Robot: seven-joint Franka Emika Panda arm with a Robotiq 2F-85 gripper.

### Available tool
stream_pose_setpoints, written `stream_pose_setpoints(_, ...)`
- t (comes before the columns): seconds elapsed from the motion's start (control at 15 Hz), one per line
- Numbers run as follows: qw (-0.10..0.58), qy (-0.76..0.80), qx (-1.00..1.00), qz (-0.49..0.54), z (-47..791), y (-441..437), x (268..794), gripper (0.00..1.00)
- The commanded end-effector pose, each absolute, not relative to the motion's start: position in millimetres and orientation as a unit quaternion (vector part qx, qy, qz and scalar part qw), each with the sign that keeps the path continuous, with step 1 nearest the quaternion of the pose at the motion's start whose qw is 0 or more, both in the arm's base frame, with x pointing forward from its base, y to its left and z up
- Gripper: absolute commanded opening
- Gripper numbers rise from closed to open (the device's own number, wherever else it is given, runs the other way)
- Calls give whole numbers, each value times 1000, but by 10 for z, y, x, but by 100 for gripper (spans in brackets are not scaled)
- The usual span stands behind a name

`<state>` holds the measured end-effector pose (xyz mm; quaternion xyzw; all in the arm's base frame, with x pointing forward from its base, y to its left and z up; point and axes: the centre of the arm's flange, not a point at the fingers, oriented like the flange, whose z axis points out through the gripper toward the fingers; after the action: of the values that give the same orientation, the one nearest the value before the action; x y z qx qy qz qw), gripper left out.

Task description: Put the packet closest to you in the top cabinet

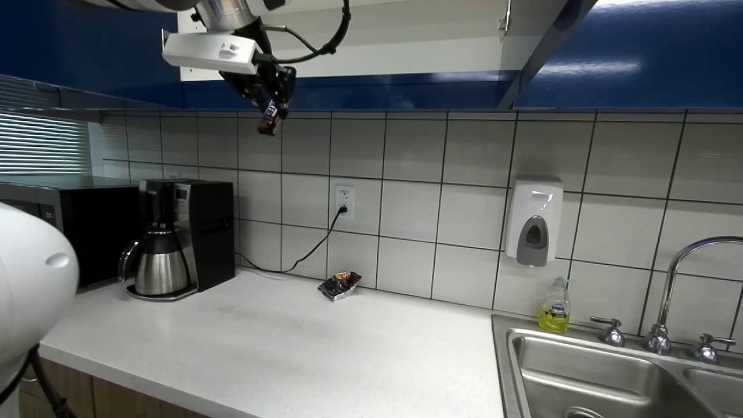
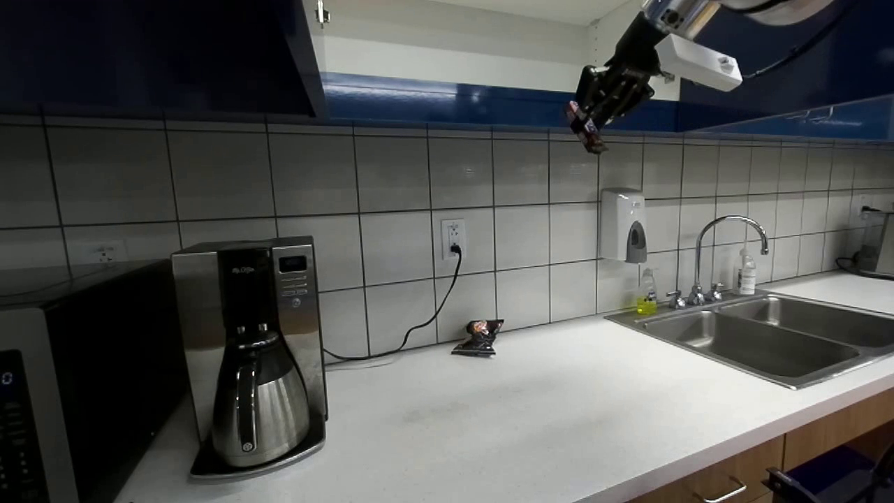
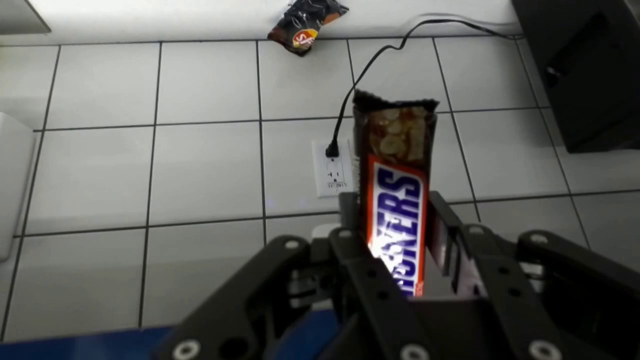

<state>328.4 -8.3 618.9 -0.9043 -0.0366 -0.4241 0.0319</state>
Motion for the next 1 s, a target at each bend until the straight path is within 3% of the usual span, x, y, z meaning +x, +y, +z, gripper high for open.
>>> stream_pose_setpoints(0.0, 46, -43, -901, -430, 6630, -47, 3232, 11)
stream_pose_setpoints(0.93, 54, -25, -902, -427, 7757, -13, 3466, 11)
